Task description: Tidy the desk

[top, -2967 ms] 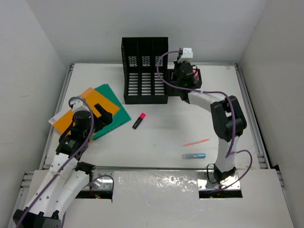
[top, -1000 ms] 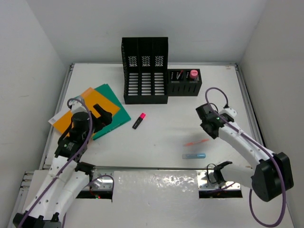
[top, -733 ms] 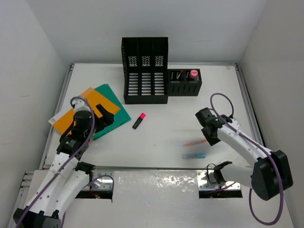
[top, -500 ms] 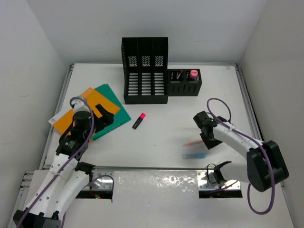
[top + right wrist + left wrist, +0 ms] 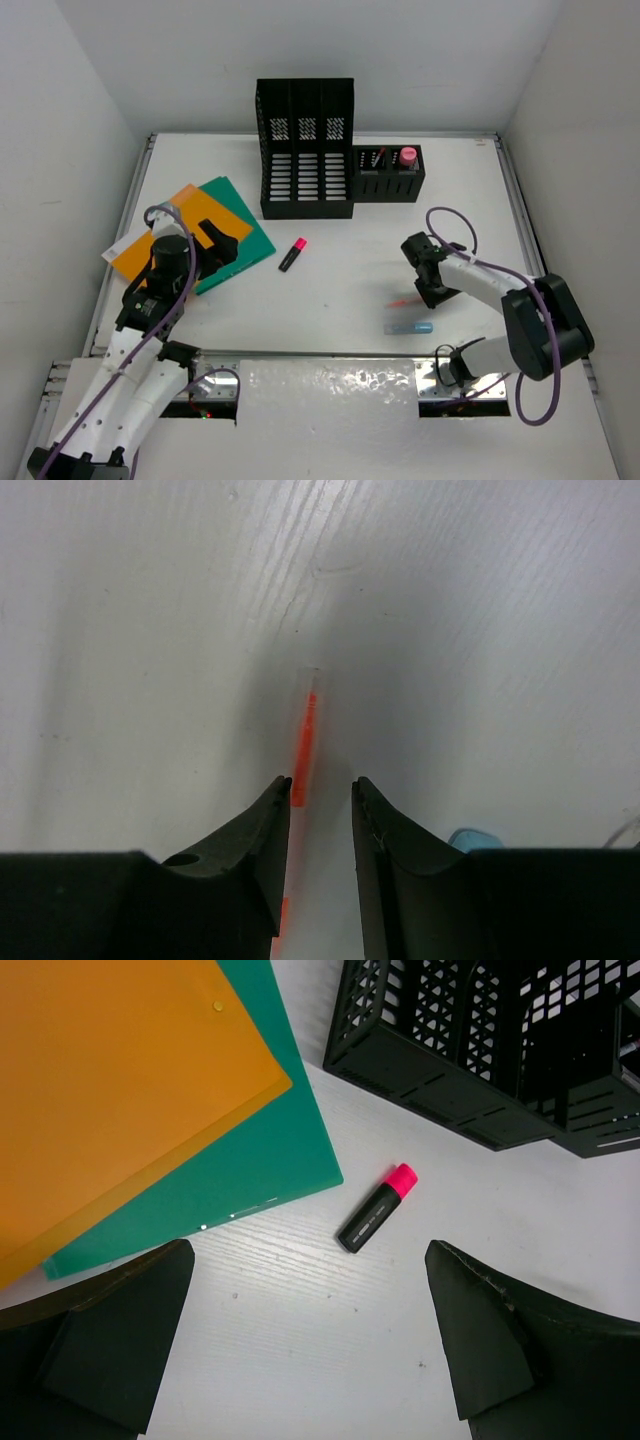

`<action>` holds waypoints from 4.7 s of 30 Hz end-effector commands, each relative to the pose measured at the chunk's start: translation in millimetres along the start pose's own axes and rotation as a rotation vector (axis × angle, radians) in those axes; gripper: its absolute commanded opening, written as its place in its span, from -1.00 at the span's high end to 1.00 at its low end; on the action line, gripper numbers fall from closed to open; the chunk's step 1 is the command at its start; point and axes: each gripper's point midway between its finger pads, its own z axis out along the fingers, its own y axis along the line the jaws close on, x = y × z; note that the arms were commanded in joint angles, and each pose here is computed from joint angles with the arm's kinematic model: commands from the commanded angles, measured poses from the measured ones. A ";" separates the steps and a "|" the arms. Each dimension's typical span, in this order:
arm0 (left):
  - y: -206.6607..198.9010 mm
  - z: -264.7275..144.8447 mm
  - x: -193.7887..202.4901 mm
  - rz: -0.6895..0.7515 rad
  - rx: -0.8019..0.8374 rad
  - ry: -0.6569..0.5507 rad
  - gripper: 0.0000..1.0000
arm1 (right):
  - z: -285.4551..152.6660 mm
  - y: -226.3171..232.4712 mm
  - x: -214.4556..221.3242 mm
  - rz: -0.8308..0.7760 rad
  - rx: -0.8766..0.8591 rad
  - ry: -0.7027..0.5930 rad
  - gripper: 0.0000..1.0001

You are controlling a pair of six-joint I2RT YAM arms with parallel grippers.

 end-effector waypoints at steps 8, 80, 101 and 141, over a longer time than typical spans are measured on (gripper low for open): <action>-3.2 -2.8 -10.6 -0.007 0.010 -0.048 -0.96 | 16.5 -16.4 11.9 -0.016 0.051 0.011 0.54; 8.0 2.3 -9.1 0.002 -0.070 -0.028 -0.96 | -167.3 382.8 -140.9 -0.466 -0.856 -0.994 -0.04; -26.9 13.3 1.9 0.103 0.106 0.070 -0.91 | -149.5 156.4 -82.8 -0.851 -0.654 -0.382 -0.15; -153.2 16.4 160.2 0.732 0.476 0.636 -0.71 | -48.6 -50.9 32.6 -0.080 -0.253 0.258 -0.22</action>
